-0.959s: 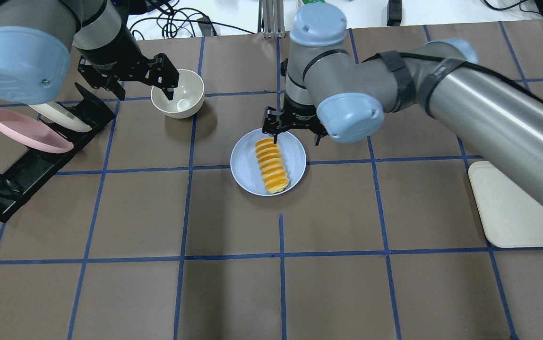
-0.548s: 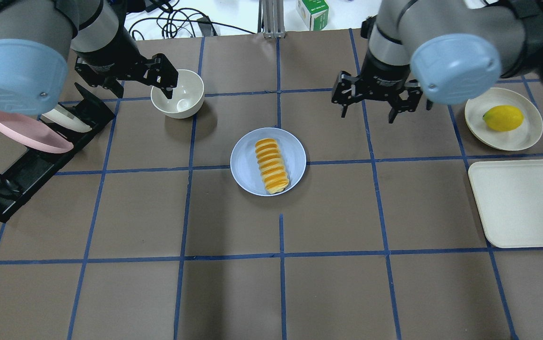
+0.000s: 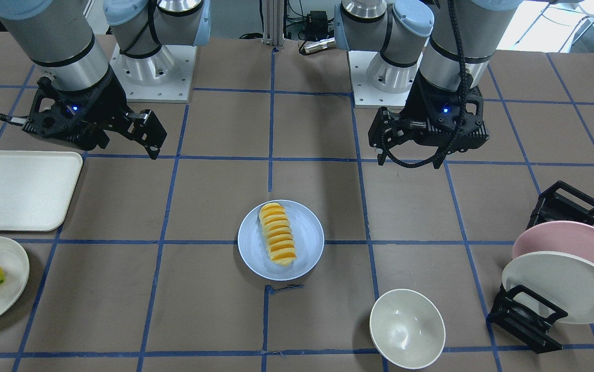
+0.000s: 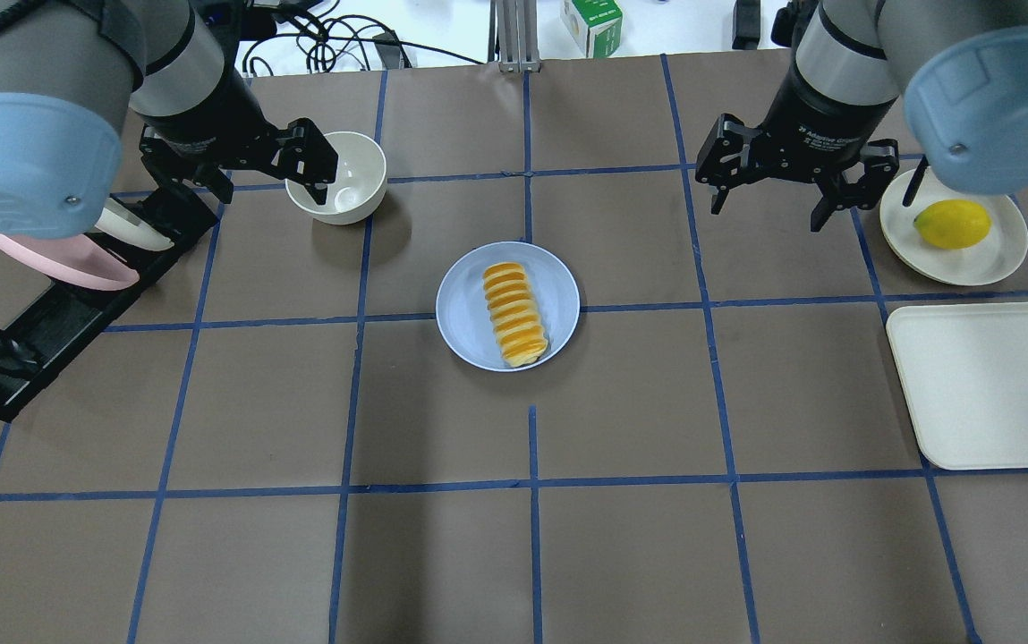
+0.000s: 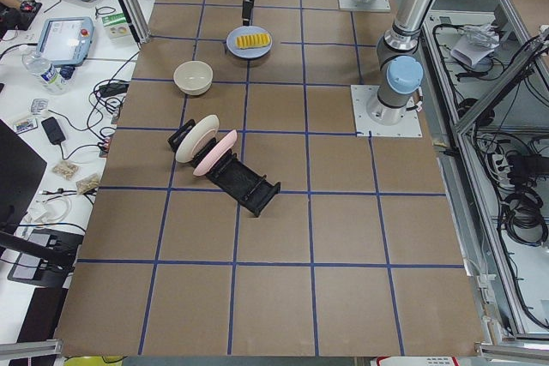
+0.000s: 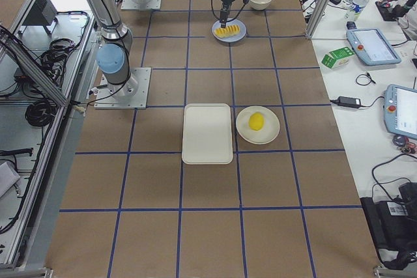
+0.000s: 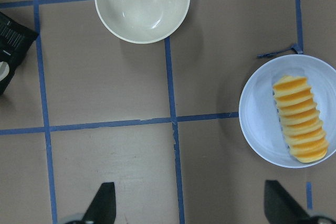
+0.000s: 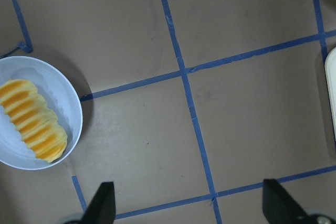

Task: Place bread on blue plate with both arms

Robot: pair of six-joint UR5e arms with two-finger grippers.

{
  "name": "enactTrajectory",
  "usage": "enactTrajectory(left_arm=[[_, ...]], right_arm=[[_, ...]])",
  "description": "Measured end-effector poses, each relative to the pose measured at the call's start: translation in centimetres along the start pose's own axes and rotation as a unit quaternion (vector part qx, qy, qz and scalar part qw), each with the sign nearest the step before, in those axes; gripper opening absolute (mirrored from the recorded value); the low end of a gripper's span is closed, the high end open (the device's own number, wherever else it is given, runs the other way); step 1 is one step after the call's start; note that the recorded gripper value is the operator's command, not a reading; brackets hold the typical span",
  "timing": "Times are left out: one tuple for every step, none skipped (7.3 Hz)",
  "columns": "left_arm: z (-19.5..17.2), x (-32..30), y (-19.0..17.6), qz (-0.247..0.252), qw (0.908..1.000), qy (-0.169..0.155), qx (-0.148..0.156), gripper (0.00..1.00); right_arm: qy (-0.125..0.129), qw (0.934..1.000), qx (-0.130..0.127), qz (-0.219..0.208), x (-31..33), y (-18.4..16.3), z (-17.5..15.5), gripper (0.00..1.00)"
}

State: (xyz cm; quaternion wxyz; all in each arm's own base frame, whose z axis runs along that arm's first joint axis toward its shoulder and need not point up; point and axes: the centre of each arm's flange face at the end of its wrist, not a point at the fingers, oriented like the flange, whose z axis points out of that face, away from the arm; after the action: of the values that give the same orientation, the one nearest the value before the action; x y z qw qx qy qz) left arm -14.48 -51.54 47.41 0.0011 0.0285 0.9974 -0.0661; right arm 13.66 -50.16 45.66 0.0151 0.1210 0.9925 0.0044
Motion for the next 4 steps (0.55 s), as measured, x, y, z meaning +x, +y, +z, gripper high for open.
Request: enactTrajectory(left_arm=[[-0.42, 0.01, -0.13, -0.013, 0.9999, 0.001, -0.001, 1.0], [-0.78, 0.02, -0.28, -0.031, 0.9995, 0.001, -0.005, 1.0], [-1.14, 0.04, -0.3, -0.043, 0.999, 0.001, -0.007, 1.0], [-1.28, 0.04, -0.21, -0.049, 0.9988, 0.001, -0.01, 1.0]], right_arm=[[0.0, 1.0, -0.001, -0.001, 0.04, 0.21, -0.15, 1.0], [0.001, 1.0, -0.002, -0.002, 0.05, 0.31, -0.22, 1.0], [0.002, 1.0, -0.001, -0.002, 0.07, 0.39, -0.3, 1.0], [0.006, 1.0, 0.001, -0.005, 0.11, 0.48, -0.4, 1.0]])
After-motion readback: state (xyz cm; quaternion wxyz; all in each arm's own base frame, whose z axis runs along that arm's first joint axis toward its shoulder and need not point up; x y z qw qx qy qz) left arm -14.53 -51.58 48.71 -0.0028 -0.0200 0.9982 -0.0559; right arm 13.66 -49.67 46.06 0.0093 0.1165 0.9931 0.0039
